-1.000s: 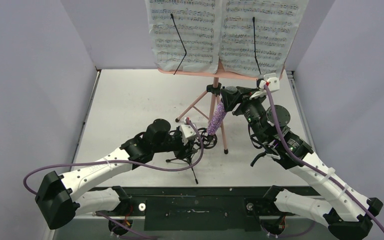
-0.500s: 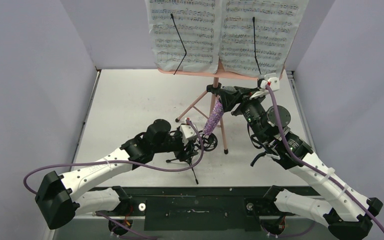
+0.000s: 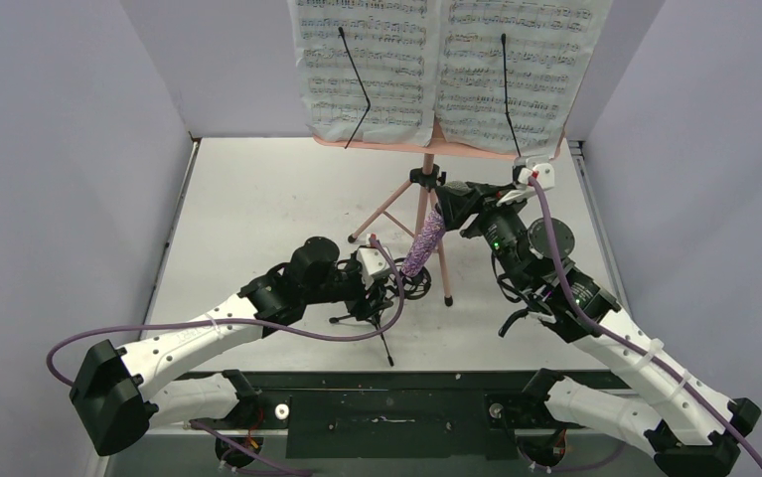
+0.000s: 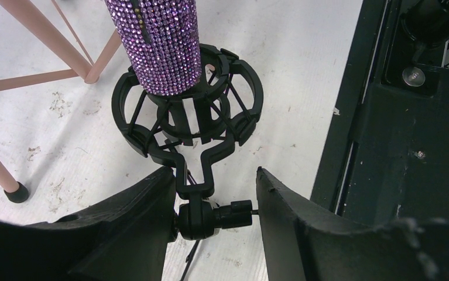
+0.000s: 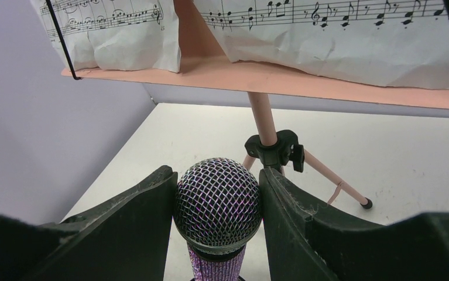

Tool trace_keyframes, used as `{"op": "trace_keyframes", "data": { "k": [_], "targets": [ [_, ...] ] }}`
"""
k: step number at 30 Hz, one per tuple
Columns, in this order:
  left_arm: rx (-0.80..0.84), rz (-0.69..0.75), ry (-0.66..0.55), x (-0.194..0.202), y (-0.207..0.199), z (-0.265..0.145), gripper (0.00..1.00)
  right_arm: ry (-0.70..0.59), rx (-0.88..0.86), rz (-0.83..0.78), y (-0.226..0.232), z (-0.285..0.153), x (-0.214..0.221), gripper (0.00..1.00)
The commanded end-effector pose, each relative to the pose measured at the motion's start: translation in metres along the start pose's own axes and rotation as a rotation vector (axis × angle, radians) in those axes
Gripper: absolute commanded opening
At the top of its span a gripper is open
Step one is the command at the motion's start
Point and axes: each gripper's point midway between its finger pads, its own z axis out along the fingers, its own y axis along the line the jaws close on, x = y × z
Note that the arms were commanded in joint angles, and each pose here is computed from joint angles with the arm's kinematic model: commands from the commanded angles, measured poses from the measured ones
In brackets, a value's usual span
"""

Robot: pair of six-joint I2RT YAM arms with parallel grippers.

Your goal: Set up the instrument practice props

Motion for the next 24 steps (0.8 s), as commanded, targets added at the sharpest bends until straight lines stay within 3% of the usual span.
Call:
{"op": "trace_keyframes", "data": {
  "k": [1,24],
  "targets": [
    [-0.003,0.033,-0.060,-0.021,0.001,-0.002,0.50,-0.066,-0.015,0.046,0.002,-0.007,-0.020,0.05],
    [0.006,0.031,-0.046,-0.019,-0.001,0.001,0.50,-0.075,-0.043,0.070,0.006,-0.014,-0.022,0.05]
  ]
}}
